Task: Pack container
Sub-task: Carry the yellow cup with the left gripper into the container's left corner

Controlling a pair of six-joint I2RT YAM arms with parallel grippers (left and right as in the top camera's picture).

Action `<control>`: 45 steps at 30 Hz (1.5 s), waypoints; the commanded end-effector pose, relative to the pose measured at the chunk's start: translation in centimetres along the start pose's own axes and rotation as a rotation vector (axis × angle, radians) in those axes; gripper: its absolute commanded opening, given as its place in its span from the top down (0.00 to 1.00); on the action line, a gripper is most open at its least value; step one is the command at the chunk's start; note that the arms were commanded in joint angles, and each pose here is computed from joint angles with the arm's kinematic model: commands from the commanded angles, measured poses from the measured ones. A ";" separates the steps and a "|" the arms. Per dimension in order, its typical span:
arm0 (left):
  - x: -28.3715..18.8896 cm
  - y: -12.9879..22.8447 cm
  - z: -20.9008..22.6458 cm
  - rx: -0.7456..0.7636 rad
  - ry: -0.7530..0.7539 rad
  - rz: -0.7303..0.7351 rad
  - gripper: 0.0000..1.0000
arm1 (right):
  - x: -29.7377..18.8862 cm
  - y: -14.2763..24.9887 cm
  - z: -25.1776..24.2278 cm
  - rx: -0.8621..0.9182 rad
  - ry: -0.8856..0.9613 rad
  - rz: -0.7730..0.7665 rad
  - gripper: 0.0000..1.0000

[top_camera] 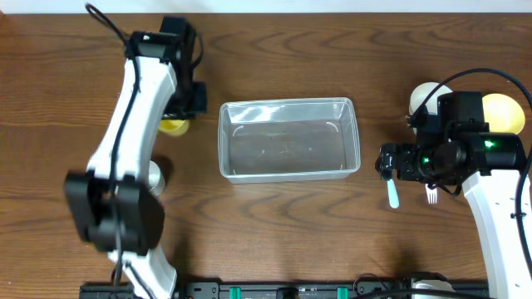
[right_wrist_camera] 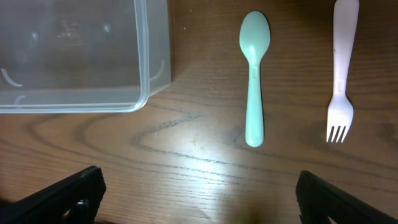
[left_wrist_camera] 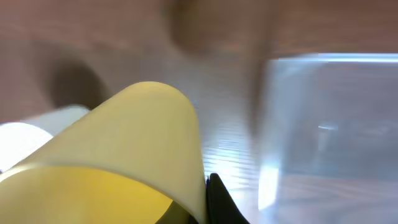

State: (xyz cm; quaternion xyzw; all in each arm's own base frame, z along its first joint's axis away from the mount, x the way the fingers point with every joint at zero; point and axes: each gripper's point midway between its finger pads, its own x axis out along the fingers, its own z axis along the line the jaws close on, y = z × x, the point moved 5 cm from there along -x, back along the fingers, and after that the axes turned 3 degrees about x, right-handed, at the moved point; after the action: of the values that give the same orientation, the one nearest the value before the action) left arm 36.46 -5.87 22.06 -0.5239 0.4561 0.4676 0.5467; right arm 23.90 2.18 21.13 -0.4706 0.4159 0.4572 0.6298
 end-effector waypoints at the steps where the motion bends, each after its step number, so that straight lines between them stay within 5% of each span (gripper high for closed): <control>1: -5.7 1.2 -3.1 0.106 0.044 -0.161 0.94 | -0.4 -0.4 0.2 -0.020 0.001 -0.015 0.01; 6: -6.8 3.1 -8.2 0.256 0.085 -0.188 0.94 | -0.4 -0.3 0.2 -0.019 0.001 -0.012 0.01; 13: -2.7 3.7 -13.0 0.377 0.075 -0.084 0.94 | -0.4 0.0 0.1 -0.016 0.003 0.005 0.01; 29: 7.1 1.7 -14.1 0.385 0.011 0.092 0.94 | -0.4 0.1 0.0 -0.015 0.008 0.012 0.01; 45: 9.4 0.5 -12.0 0.327 -0.002 0.111 0.94 | -0.4 0.1 -0.3 -0.015 0.038 0.010 0.01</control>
State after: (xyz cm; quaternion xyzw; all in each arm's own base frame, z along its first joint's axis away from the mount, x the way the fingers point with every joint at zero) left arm 37.15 -18.46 13.22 -0.4118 0.5528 0.4062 0.5999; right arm 23.41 1.84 20.93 -0.4714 0.4323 0.4560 0.6188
